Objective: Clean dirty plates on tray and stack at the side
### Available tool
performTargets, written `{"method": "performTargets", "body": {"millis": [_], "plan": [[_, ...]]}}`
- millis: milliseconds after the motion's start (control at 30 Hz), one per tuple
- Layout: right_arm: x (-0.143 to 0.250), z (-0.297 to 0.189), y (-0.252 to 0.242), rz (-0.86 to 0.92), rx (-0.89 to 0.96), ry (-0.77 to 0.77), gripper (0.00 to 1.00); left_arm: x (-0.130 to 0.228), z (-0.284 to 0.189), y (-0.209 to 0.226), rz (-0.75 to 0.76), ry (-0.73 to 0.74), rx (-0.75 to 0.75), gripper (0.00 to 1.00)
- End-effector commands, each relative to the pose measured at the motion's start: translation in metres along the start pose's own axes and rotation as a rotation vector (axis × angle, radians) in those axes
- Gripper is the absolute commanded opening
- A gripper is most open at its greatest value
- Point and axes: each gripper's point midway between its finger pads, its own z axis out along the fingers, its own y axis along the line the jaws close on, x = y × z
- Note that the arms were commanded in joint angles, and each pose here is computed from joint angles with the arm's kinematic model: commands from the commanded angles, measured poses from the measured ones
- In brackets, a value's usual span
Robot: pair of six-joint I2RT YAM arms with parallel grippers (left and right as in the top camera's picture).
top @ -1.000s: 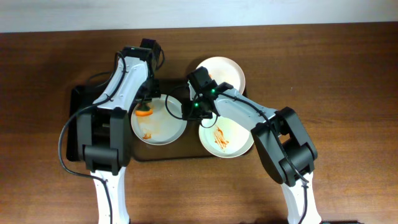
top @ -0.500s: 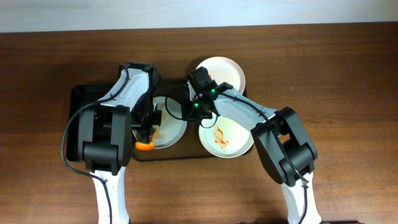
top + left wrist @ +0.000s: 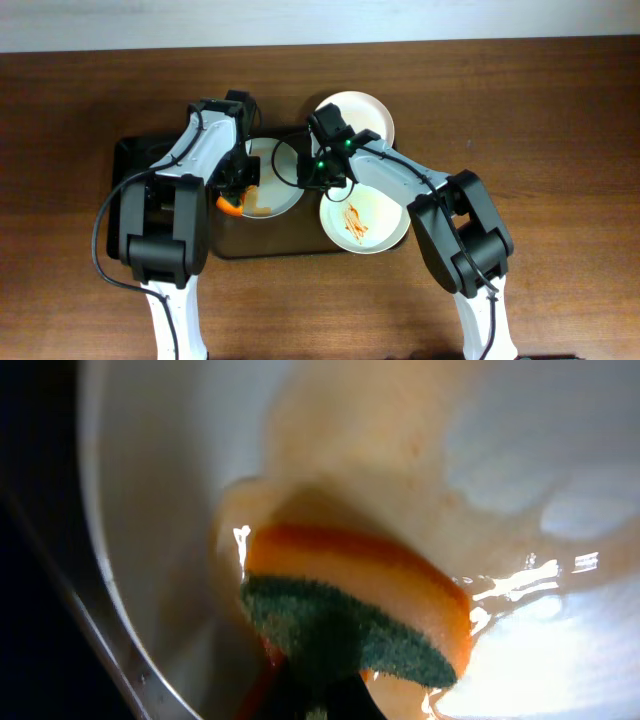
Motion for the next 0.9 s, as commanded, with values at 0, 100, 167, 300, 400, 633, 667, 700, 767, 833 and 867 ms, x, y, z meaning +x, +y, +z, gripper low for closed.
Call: {"method": "performTargets", "body": {"millis": [0, 100, 167, 300, 400, 633, 667, 700, 767, 833, 867], "plan": [[0.015, 0.011, -0.001, -0.028, -0.001, 0.048, 0.04, -0.007, 0.065, -0.005, -0.122, 0.035, -0.007, 0.0], [0.016, 0.011, 0.0, -0.028, 0.001, 0.051, 0.04, -0.013, 0.065, -0.007, -0.322, 0.01, 0.002, 0.0], [0.016, 0.011, 0.0, -0.028, 0.001, 0.051, 0.04, -0.017, 0.065, -0.009, -0.38, -0.005, 0.012, 0.0], [0.016, 0.011, 0.0, -0.028, 0.001, 0.051, 0.04, -0.05, 0.062, -0.015, -0.387, -0.133, 0.064, 0.0], [0.018, 0.011, -0.001, -0.026, 0.004, 0.058, 0.04, -0.084, 0.045, -0.024, -0.33, -0.248, 0.125, 0.0], [0.018, 0.011, -0.002, -0.025, 0.006, 0.06, 0.04, -0.124, -0.084, -0.039, -0.099, -0.359, 0.242, 0.0], [0.018, 0.011, -0.002, -0.025, 0.006, 0.06, 0.04, -0.125, -0.1, -0.037, -0.078, -0.372, 0.24, 0.0], [0.018, 0.011, -0.001, -0.026, 0.005, 0.057, 0.04, -0.125, -0.117, -0.035, -0.047, -0.39, 0.236, 0.0], [0.014, 0.011, -0.004, -0.029, 0.021, 0.04, 0.11, -0.121, -0.141, -0.021, -0.035, -0.408, 0.177, 0.0], [0.012, 0.011, -0.002, -0.036, 0.015, 0.03, 0.18, -0.118, -0.142, -0.008, -0.05, -0.401, 0.121, 0.0], [0.013, 0.011, -0.002, -0.037, 0.015, 0.033, 0.24, -0.115, -0.138, -0.003, -0.058, -0.381, 0.11, 0.0]]}}
